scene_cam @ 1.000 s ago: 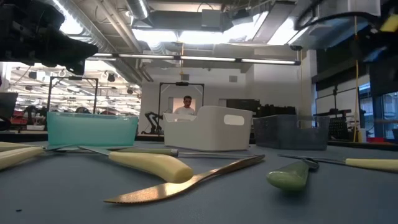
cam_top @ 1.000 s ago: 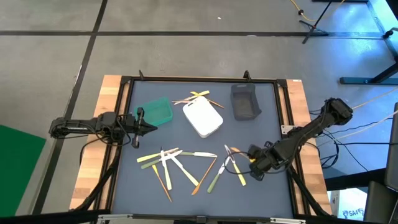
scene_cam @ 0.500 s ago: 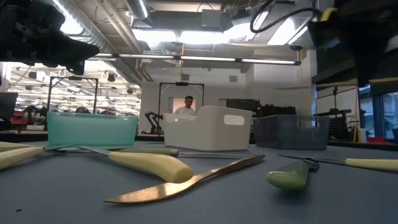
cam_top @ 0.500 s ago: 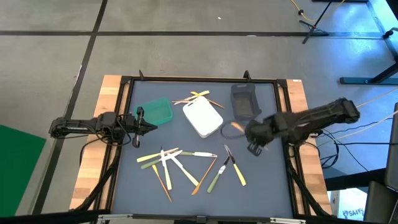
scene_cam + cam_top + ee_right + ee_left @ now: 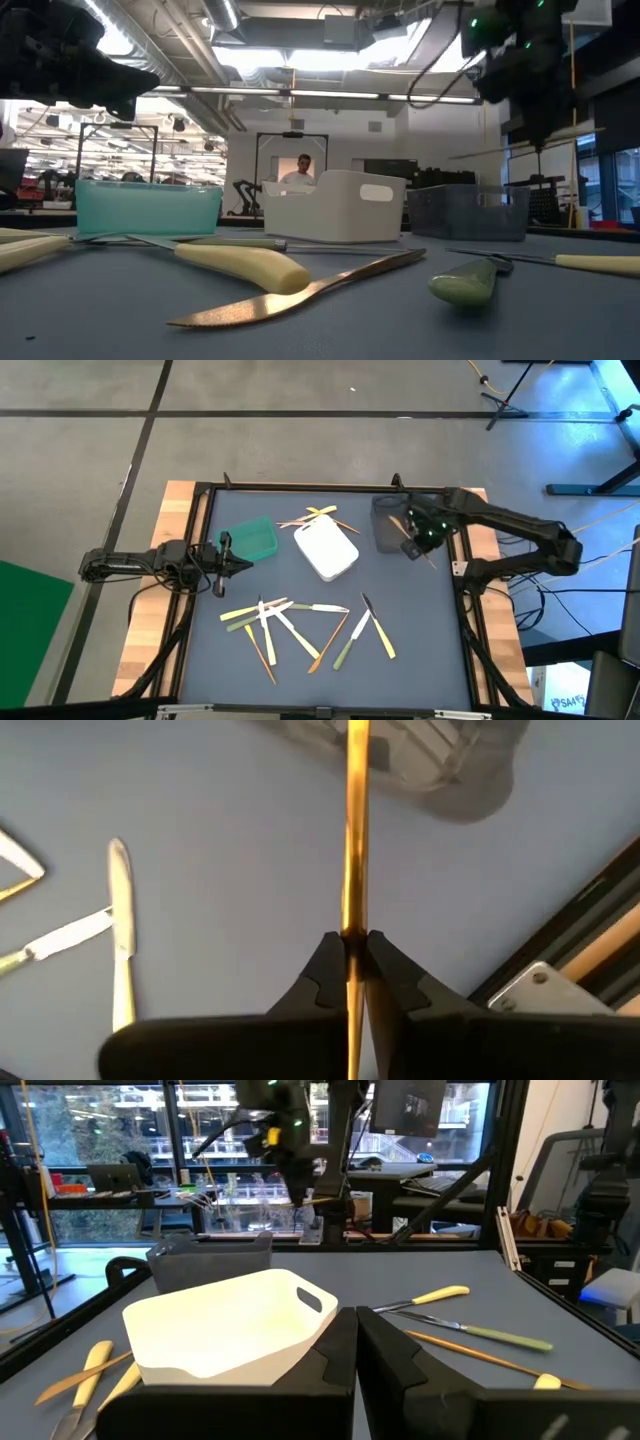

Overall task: Sort silverware by color (type)
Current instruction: Put the right gold table knife into the black bin, then put the bottom left yellow table knife into the green bin

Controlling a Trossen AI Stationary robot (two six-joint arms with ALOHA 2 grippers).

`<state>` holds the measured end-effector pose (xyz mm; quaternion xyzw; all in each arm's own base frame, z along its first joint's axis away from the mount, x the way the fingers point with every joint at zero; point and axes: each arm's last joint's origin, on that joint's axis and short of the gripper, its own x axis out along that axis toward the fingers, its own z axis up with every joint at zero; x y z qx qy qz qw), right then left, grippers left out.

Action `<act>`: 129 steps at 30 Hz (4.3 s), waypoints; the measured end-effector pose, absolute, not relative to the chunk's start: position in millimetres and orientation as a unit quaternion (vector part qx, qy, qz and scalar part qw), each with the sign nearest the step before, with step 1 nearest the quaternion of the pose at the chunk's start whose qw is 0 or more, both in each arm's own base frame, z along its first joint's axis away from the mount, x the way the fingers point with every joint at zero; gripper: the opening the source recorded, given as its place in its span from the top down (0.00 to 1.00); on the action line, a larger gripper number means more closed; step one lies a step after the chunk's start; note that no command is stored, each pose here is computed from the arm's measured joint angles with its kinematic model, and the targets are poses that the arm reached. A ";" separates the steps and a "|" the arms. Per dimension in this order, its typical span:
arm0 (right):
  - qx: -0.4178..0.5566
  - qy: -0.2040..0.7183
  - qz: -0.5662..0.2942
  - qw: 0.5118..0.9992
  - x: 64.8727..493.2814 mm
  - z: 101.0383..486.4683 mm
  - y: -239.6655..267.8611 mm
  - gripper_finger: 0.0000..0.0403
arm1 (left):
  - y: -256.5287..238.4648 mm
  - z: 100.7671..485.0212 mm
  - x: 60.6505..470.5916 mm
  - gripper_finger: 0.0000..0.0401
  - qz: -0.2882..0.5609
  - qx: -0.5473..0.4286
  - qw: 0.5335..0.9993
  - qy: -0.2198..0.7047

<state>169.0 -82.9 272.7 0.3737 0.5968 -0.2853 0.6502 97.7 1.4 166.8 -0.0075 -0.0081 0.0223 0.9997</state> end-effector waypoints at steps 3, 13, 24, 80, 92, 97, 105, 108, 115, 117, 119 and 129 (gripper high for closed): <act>0.382 0.607 -0.289 0.634 168.6 263.4 -102.9 0.99 | 1.4 166.8 97.7 1.00 0.022 -0.008 1.000 -0.008; 0.408 0.631 -0.266 0.604 171.1 232.3 -147.5 0.99 | 1.4 166.8 97.6 1.00 0.022 -0.008 1.000 -0.008; 0.428 0.618 -0.267 0.602 164.2 228.1 -161.3 0.99 | 1.4 166.8 97.6 1.00 0.023 -0.007 1.000 -0.008; 0.405 0.610 -0.226 0.642 184.5 200.9 -181.5 0.85 | 2.0 167.2 97.6 1.00 0.034 -0.008 0.999 -0.010; 0.408 0.614 -0.226 0.637 183.7 200.9 -180.7 0.72 | 2.7 168.0 97.5 1.00 0.045 -0.032 0.998 -0.015; 0.409 0.616 -0.225 0.634 183.1 201.0 -180.1 0.72 | 3.3 174.0 97.1 0.92 0.052 -0.078 0.994 -0.049; 0.394 0.610 -0.236 0.646 182.4 218.2 -180.5 0.72 | 4.2 190.7 94.0 0.74 0.058 -0.100 0.984 -0.137; 0.376 0.592 -0.250 0.667 183.5 235.1 -182.6 0.73 | 4.7 198.2 92.3 0.70 0.066 -0.102 0.982 -0.147; 0.327 0.534 -0.288 0.724 185.8 281.5 -187.4 0.73 | 5.9 236.1 91.3 0.69 0.084 -0.117 0.977 -0.156; 0.310 0.508 -0.299 0.746 186.0 293.5 -188.2 0.73 | 5.9 247.7 95.8 0.69 0.087 -0.115 0.980 -0.135; 0.290 0.484 -0.302 0.769 185.9 301.9 -187.9 0.73 | 6.3 259.8 103.6 0.69 0.096 -0.115 0.982 -0.114; 0.192 0.410 -0.260 0.853 200.3 328.7 -168.8 0.73 | 5.0 304.0 162.8 0.69 0.126 -0.235 0.961 0.068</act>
